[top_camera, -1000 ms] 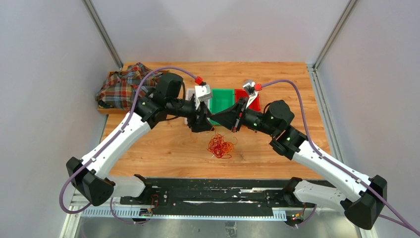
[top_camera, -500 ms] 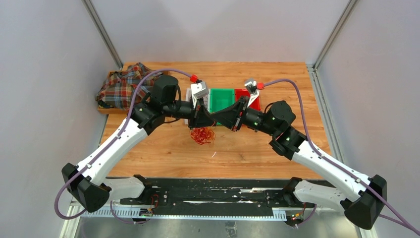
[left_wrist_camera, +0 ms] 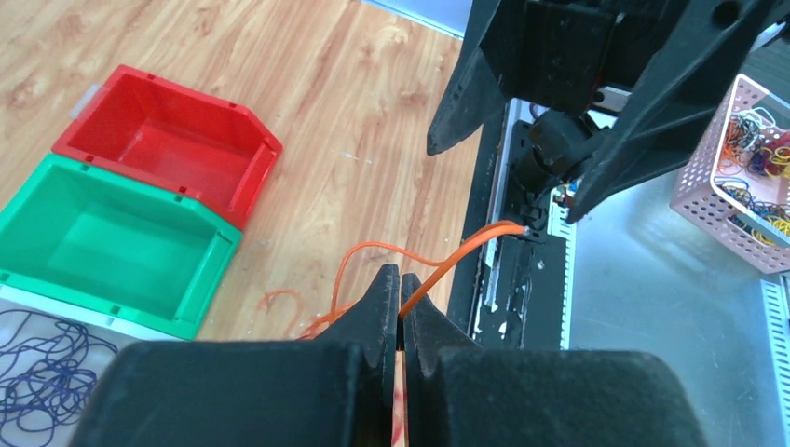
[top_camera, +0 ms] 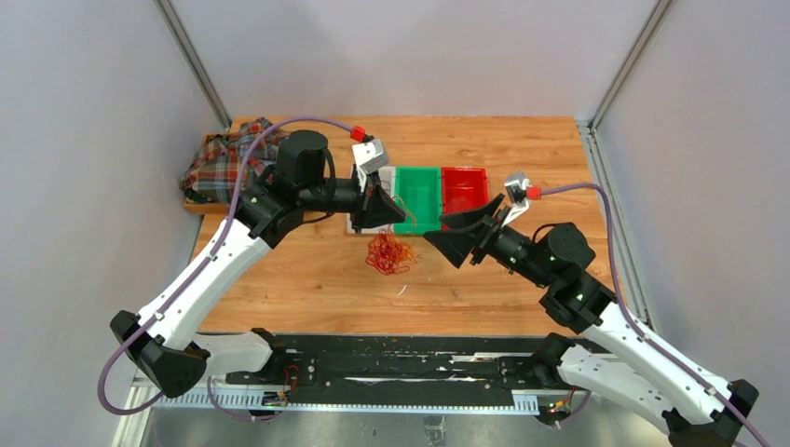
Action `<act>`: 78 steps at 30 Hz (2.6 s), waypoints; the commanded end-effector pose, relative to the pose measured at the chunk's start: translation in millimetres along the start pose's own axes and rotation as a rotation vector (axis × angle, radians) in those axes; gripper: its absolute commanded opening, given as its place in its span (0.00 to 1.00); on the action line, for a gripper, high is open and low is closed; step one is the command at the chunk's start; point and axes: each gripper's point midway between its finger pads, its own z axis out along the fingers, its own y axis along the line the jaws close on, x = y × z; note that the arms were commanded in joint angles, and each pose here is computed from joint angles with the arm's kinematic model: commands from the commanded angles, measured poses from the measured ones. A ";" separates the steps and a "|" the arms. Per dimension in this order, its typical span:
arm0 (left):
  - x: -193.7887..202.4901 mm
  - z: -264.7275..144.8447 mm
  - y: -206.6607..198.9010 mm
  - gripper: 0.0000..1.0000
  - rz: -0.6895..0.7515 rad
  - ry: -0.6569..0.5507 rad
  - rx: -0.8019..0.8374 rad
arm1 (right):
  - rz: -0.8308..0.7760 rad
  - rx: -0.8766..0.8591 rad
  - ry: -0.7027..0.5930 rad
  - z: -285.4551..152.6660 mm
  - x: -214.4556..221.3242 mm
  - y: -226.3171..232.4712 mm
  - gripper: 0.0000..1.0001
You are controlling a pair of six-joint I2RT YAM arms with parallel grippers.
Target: Untangle the cables
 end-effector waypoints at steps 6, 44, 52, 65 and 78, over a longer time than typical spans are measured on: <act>-34.3 -6.6 -10.8 0.01 -0.024 -0.056 0.005 | -0.106 -0.007 0.042 7.1 35.2 -23.8 0.69; -115.3 -26.0 -50.7 0.01 0.014 -0.186 0.106 | -0.025 0.066 0.071 67.8 119.3 -53.6 0.39; -151.9 -40.6 -49.2 0.00 0.126 -0.268 0.030 | 0.020 0.125 0.154 40.3 160.8 -71.5 0.48; -245.2 -90.9 -43.4 0.01 0.394 -0.493 -0.220 | 0.045 0.247 0.293 20.6 220.0 -96.0 0.64; -288.4 -140.9 -43.4 0.01 0.585 -0.646 -0.436 | 0.029 0.311 0.320 6.3 224.8 -104.9 0.57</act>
